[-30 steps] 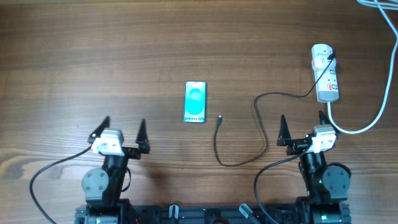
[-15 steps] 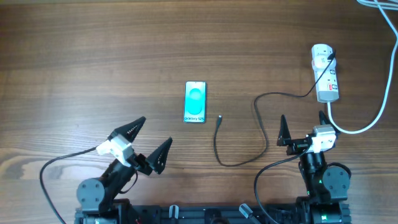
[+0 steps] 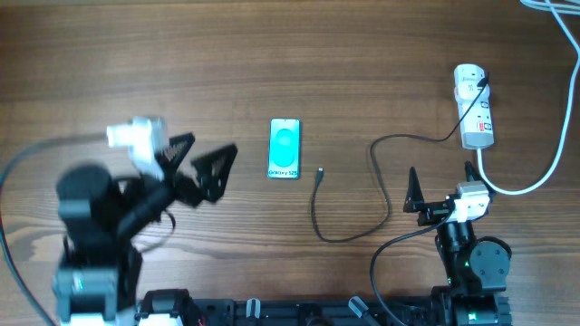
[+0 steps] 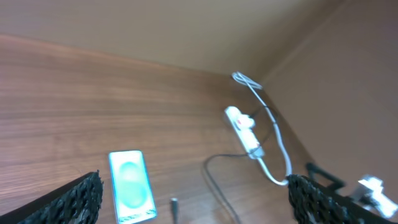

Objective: Plug charger to phone and switch on socket
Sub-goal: 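Raise the left arm and move the left gripper over the phone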

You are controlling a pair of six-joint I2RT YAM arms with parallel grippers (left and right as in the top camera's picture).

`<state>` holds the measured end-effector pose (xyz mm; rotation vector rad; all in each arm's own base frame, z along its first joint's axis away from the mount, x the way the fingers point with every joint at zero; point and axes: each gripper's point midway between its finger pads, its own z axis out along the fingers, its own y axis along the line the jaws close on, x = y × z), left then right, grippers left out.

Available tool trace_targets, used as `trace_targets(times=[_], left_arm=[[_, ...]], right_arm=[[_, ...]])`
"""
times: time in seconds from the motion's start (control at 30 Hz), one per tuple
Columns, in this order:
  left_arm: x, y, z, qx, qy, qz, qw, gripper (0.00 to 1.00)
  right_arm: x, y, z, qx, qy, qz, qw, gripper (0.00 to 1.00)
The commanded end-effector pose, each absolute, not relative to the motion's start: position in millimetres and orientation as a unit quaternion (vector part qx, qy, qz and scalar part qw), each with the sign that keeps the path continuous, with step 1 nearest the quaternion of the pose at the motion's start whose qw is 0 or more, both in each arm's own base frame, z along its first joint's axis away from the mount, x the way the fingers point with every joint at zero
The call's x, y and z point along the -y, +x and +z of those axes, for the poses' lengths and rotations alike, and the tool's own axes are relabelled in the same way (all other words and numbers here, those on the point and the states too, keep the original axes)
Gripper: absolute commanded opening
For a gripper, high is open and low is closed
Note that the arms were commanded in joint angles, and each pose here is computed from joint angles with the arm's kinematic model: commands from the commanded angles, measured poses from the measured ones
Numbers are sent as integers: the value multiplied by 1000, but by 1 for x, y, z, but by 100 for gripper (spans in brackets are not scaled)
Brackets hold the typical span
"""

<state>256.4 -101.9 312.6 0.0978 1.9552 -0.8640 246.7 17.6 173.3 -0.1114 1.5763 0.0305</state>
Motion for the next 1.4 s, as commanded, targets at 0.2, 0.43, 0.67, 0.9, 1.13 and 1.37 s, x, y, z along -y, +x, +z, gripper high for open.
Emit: trace_targets(times=[0.2, 0.43, 0.67, 0.9, 1.13, 1.37], left_arm=[[141, 279, 278, -838, 29, -446, 314, 99], [168, 273, 220, -910, 4, -330, 249, 99], [186, 282, 205, -957, 7, -249, 150, 100], [205, 314, 212, -982, 23, -158, 104, 99], [204, 328, 186, -992, 19, -105, 65, 100], [222, 349, 183, -986, 26, -127, 104, 100]], right_arm=[[-14, 247, 172, -709, -48, 3, 703, 100], [-14, 247, 172, -709, -48, 3, 703, 100], [-14, 247, 172, -709, -48, 3, 703, 100], [-14, 247, 172, -709, -48, 3, 703, 100], [-14, 247, 172, -709, -48, 3, 703, 100], [-14, 247, 172, -709, -48, 3, 703, 100]])
